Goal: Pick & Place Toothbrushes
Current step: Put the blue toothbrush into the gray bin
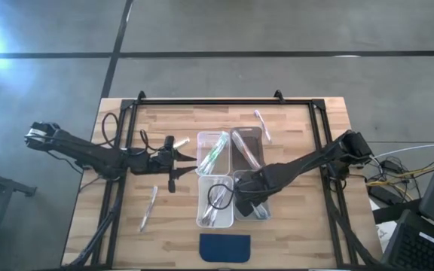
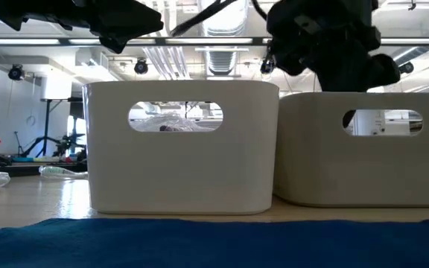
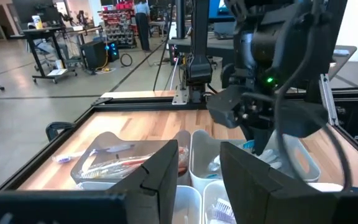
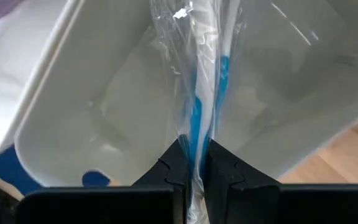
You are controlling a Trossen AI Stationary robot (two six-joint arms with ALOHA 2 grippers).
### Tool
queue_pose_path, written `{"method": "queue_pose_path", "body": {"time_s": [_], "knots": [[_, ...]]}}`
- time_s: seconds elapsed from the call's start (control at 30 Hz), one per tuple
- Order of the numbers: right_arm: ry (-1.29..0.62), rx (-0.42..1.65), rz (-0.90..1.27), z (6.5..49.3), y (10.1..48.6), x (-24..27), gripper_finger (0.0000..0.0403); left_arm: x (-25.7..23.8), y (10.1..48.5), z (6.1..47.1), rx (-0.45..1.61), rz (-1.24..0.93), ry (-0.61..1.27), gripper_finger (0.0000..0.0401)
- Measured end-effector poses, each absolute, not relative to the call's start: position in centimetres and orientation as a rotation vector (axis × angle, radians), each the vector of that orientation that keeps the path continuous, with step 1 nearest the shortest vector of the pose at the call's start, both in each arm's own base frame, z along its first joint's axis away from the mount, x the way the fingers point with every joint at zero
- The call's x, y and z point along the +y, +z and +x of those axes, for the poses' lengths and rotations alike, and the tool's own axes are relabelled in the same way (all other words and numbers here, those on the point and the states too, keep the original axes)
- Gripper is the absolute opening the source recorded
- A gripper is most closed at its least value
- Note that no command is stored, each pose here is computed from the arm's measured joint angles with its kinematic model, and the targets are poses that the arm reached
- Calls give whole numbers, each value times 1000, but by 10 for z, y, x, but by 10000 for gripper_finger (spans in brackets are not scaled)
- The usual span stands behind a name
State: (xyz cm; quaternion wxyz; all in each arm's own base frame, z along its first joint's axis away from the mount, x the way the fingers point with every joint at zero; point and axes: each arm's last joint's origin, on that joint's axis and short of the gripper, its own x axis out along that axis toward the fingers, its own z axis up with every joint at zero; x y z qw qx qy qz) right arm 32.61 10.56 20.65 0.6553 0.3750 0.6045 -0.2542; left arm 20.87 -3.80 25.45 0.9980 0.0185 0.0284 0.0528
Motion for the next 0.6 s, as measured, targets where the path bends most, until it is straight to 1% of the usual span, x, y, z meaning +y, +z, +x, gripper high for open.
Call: {"method": "queue_pose_path", "body": {"time_s": [0.17,0.6], "knots": [[-561,1373,890,327,197,99,18,-38,254,209,57,38,105,124],[-591,1397,891,322,183,88,18,-38,254,209,64,39,105,124]]}}
